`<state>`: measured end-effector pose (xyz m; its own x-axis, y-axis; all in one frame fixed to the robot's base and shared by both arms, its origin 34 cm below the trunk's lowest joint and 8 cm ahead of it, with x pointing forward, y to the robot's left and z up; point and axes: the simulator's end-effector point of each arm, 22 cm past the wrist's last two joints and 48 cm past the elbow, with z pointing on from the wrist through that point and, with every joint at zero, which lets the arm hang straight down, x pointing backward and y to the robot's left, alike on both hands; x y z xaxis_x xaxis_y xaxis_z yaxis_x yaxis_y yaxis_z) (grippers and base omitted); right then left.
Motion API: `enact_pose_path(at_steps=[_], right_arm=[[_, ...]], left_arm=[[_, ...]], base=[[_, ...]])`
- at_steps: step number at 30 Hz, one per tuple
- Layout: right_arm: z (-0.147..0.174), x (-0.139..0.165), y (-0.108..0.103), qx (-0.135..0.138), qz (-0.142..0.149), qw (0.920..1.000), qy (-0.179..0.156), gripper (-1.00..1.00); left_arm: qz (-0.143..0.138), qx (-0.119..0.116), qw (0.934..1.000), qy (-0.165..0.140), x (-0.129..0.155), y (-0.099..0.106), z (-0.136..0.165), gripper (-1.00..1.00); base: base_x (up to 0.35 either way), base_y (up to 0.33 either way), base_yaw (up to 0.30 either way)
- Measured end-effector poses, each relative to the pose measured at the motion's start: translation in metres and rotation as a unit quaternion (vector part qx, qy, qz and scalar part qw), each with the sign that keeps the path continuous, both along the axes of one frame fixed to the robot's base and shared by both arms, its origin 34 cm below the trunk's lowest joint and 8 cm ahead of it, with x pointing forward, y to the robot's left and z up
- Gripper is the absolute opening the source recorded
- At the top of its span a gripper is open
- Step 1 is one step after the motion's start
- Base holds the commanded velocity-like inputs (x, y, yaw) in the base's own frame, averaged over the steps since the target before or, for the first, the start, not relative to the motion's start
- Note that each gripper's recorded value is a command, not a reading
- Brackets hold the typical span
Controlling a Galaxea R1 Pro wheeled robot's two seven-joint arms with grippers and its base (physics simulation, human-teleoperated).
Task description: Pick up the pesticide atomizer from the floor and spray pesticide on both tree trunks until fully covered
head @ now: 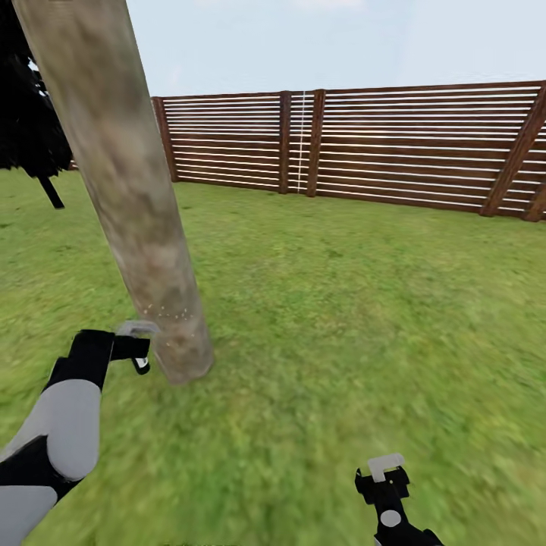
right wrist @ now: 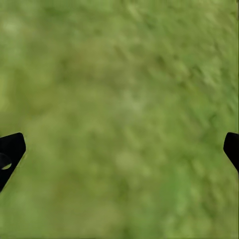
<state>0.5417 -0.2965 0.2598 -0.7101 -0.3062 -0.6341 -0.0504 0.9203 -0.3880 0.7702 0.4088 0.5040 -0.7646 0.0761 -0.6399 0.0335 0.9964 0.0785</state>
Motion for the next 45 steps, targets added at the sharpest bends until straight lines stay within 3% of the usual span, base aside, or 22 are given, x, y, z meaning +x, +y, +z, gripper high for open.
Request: enact_pose_path(at_steps=[1, 3, 7, 8, 11, 13, 15, 16, 17, 18, 19, 22, 23, 26, 31, 37, 42, 45], right_arm=[[0.000, 0.000, 0.000, 0.000, 0.000, 1.0000, 0.000, 1.00], [0.000, 0.000, -0.001, 0.000, 0.000, 1.0000, 0.000, 1.00], [0.000, 0.000, -0.001, -0.001, 0.000, 1.0000, 0.000, 1.00], [0.000, 0.000, -0.001, -0.001, 0.000, 1.0000, 0.000, 1.00], [0.000, 0.000, -0.001, -0.001, 0.000, 1.0000, 0.000, 1.00], [0.000, 0.000, -0.001, -0.001, 0.001, 1.0000, 0.000, 1.00], [0.000, 0.000, 0.000, -0.001, 0.001, 1.0000, 0.000, 1.00], [0.000, 0.000, -0.001, -0.001, 0.001, 1.0000, 0.000, 1.00], [0.000, 0.000, 0.000, -0.001, 0.002, 1.0000, 0.000, 1.00], [0.000, 0.000, 0.000, -0.001, 0.002, 1.0000, 0.000, 1.00], [0.000, 0.000, -0.001, -0.001, 0.001, 1.0000, 0.000, 1.00], [0.000, 0.000, 0.000, -0.001, 0.001, 1.0000, 0.000, 1.00], [0.000, 0.000, 0.000, -0.001, 0.001, 1.0000, 0.000, 1.00], [0.000, 0.000, -0.001, -0.001, 0.001, 1.0000, 0.000, 1.00], [0.000, 0.000, -0.001, -0.001, 0.001, 1.0000, 0.000, 1.00], [0.000, 0.000, -0.001, -0.001, 0.001, 1.0000, 0.000, 1.00], [0.000, 0.000, -0.001, -0.001, 0.001, 1.0000, 0.000, 1.00], [0.000, 0.000, 0.000, -0.001, 0.001, 1.0000, 0.000, 1.00]], left_arm=[[-0.007, -0.001, 1.0000, 0.005, 0.002, -0.011, 0.001, -1.00], [-0.001, -0.001, 1.0000, 0.008, 0.011, -0.011, 0.017, -1.00], [0.021, 0.022, 0.9995, 0.012, 0.006, 0.032, 0.029, -1.00], [0.020, 0.020, 0.9995, 0.016, 0.004, 0.031, 0.025, -1.00], [0.008, 0.017, 0.9995, 0.026, 0.002, 0.017, 0.015, -1.00], [-0.030, -0.002, 0.9982, 0.052, 0.001, -0.028, -0.003, -1.00], [-0.033, -0.005, 0.9970, 0.069, -0.004, -0.031, -0.006, -1.00], [-0.020, -0.011, 0.9960, 0.086, -0.016, -0.005, -0.010, -1.00], [-0.012, 0.010, 0.9940, 0.108, -0.042, 0.037, -0.025, -1.00], [-0.014, 0.002, 0.9911, 0.132, -0.065, 0.029, -0.054, -1.00], [-0.017, -0.014, 0.9900, 0.139, -0.070, 0.014, -0.065, -1.00], [-0.038, -0.032, 0.9882, 0.145, -0.071, -0.025, -0.078, -1.00], [-0.039, -0.031, 0.9882, 0.145, -0.072, -0.025, -0.079, -1.00], [-0.037, -0.029, 0.9884, 0.144, -0.072, -0.023, -0.078, -1.00], [-0.014, 0.007, 0.9887, 0.149, -0.079, -0.002, -0.087, -1.00], [-0.014, 0.002, 0.9880, 0.154, -0.085, -0.011, -0.096, -1.00], [-0.004, -0.022, 0.9906, 0.135, -0.077, -0.016, -0.089, -1.00], [0.012, 0.002, 0.9918, 0.127, -0.075, 0.001, -0.086, -1.00]], base=[[0.000, 0.000, 0.116], [0.000, 0.000, 0.045], [0.000, 0.000, 0.006], [0.000, 0.000, 0.000], [0.000, 0.000, 0.000], [0.000, 0.000, 0.000], [0.000, 0.000, 0.000], [0.000, 0.000, 0.000], [0.000, 0.000, 0.060], [0.000, 0.000, 0.161], [0.000, 0.000, 0.218], [0.017, 0.000, 0.210], [0.089, -0.018, 0.082], [0.192, -0.117, 0.024], [0.155, -0.219, 0.001], [-0.107, -0.256, 0.000], [-0.217, -0.170, 0.061], [-0.041, -0.027, 0.248]])
